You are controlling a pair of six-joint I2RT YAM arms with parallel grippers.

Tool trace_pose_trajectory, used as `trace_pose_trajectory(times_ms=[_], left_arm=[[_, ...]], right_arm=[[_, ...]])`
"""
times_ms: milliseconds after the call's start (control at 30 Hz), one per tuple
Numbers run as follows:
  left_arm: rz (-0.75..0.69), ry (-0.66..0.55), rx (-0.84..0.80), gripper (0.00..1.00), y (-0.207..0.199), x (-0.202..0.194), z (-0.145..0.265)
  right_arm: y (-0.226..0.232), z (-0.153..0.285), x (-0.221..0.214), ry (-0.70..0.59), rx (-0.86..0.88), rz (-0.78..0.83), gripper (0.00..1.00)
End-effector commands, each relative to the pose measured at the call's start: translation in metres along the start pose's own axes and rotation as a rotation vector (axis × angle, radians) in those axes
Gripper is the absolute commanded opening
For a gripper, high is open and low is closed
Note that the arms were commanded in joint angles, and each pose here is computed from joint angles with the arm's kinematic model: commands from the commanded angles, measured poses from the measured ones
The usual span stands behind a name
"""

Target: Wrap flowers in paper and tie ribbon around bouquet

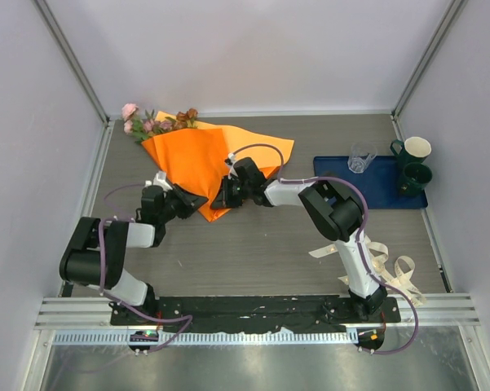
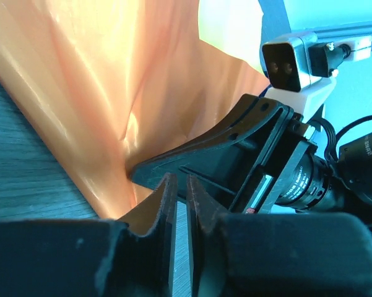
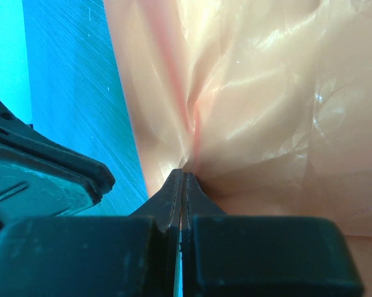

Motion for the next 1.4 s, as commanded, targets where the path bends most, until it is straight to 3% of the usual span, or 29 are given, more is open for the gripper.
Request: trace_pose_trajectory(times_ms=[0,200,700,1367], left_arm=[[0.006,-0.043,-0.023,0.12,-0.002,0.009,-0.005],[0.078,-0.065,0.064,0.0,0.021,0.003,-0.01],[0.13,-0.078,0.372,0.0,0.064,0.026,-0.008],[0.229,-0.182,0.531,0.0,0.11,0.09,-0.015]], right_arm=[[-0.017,-0.003,-0.005,-0.001,-0.058,-0.004,0.0],[-0.014,-0.001,-0.004,-0.004,-0.056,0.0,0.0],[-0.017,-0.001,-0.006,0.015,-0.067,0.007,0.0],[-0.013,-0.003,-0.002,0.03,-0.072,0.038,0.0]])
Point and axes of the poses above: each gripper's point midway between its finger pads, its own z axis back along the fingers, its own y axis along the line the jaws close on, x = y × z, the point moved 7 cm from there along z, back along the fingers, and after that the axes turned 11 degrees about -z, right-handed, at the moved point
